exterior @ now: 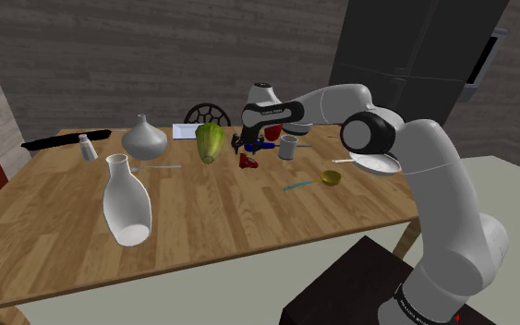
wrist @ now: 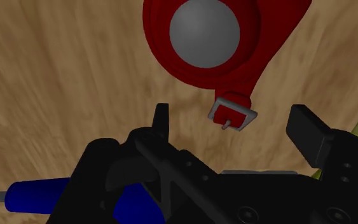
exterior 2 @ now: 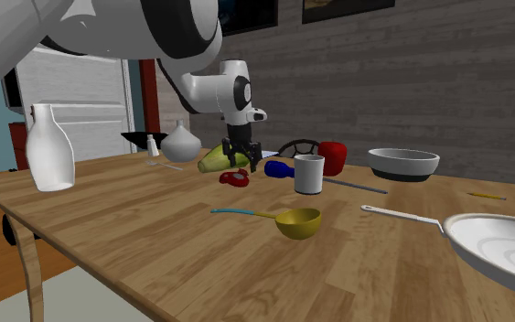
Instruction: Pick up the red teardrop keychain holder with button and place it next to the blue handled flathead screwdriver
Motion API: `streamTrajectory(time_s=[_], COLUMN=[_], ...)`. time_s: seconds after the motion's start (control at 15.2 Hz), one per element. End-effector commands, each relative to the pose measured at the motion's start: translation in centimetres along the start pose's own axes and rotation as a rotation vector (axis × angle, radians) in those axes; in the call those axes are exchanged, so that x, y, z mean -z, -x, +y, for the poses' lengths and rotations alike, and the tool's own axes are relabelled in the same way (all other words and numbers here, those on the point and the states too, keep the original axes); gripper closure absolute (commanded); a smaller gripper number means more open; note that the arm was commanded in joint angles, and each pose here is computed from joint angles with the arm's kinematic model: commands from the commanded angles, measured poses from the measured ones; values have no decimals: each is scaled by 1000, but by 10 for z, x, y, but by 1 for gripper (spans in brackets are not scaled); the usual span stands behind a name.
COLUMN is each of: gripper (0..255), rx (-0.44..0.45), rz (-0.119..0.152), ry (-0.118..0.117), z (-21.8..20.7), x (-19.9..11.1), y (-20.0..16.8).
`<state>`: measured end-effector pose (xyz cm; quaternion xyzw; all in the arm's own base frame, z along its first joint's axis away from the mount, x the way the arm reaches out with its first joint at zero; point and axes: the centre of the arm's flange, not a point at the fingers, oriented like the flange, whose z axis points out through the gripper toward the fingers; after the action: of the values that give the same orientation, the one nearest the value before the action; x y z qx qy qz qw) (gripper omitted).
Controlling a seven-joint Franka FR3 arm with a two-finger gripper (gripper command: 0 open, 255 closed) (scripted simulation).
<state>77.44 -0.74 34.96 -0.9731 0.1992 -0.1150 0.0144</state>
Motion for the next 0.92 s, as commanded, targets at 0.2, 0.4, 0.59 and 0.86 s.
streamTrajectory(time_s=[0.2, 0.4, 0.59, 0.86], gripper=[0, 0, 0, 0], rx=[0, 0, 0, 0], rz=[-1, -1, -1, -1], ry=[0, 0, 0, 0], z=[0, 0, 0, 0], x=[12, 49, 49, 49], y=[0, 0, 0, 0])
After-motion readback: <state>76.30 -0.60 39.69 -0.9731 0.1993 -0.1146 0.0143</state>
